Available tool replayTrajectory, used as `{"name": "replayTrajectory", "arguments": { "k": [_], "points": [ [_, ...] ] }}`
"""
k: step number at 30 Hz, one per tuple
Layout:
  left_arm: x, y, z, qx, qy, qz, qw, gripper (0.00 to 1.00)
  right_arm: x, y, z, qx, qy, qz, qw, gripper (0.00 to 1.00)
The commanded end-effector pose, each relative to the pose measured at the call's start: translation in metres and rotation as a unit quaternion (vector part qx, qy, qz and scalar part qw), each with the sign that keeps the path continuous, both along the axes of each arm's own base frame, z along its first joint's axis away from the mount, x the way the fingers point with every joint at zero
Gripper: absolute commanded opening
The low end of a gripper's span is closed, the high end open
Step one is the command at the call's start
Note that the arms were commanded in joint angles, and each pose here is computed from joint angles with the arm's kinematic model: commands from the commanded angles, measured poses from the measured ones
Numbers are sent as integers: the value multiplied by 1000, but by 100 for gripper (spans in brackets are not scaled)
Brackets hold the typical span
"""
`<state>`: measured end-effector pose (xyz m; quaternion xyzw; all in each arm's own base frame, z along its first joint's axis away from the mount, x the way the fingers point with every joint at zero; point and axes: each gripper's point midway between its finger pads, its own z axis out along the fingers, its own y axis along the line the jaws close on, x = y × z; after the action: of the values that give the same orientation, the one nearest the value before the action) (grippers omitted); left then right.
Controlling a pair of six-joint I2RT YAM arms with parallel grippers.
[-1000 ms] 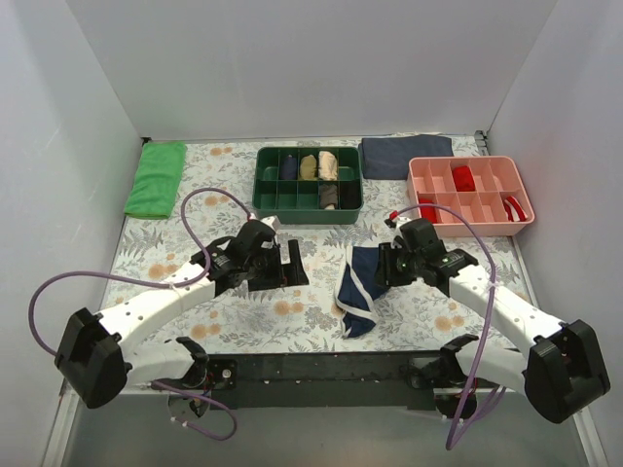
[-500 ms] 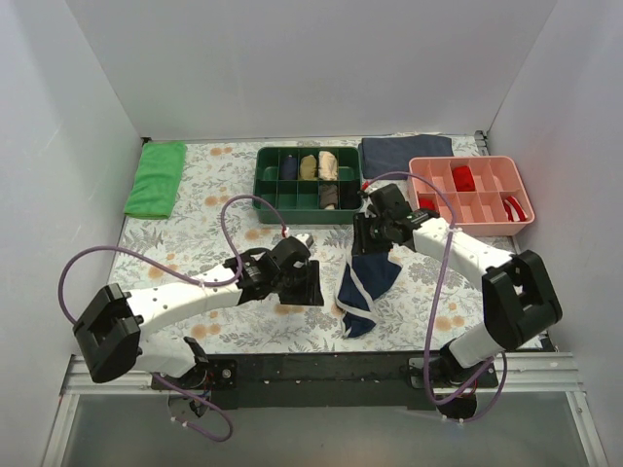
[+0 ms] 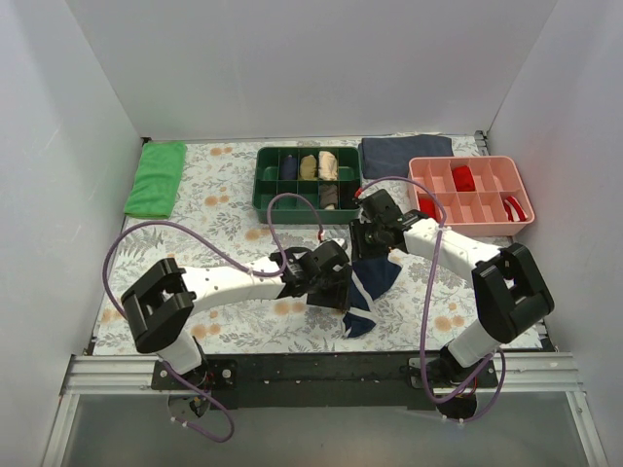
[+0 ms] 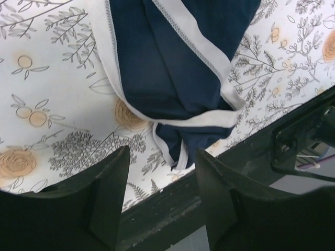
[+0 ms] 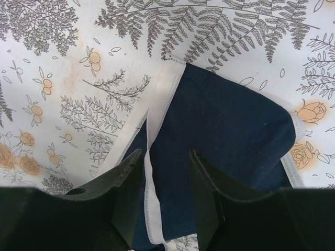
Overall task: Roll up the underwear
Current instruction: Flatten out the underwear at the center of the board.
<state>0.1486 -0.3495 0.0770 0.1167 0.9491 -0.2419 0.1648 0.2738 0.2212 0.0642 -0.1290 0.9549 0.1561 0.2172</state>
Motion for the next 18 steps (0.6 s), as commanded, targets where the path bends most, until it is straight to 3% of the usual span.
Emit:
{"name": "replayTrajectory", "arguments": {
  "k": [1,14,18],
  "points": [
    [4,-16,4,0,-11,-16,1000,53,4,-6,-8,-22,-3,-8,1000,49],
    [25,-8,-26,68,-33,38,996,50,-3,4,-11,5,9,14,1000,49],
    [29,-5,-34,87,-35,50,994,40,-2,5,-11,5,8,17,1000,50]
  ]
}}
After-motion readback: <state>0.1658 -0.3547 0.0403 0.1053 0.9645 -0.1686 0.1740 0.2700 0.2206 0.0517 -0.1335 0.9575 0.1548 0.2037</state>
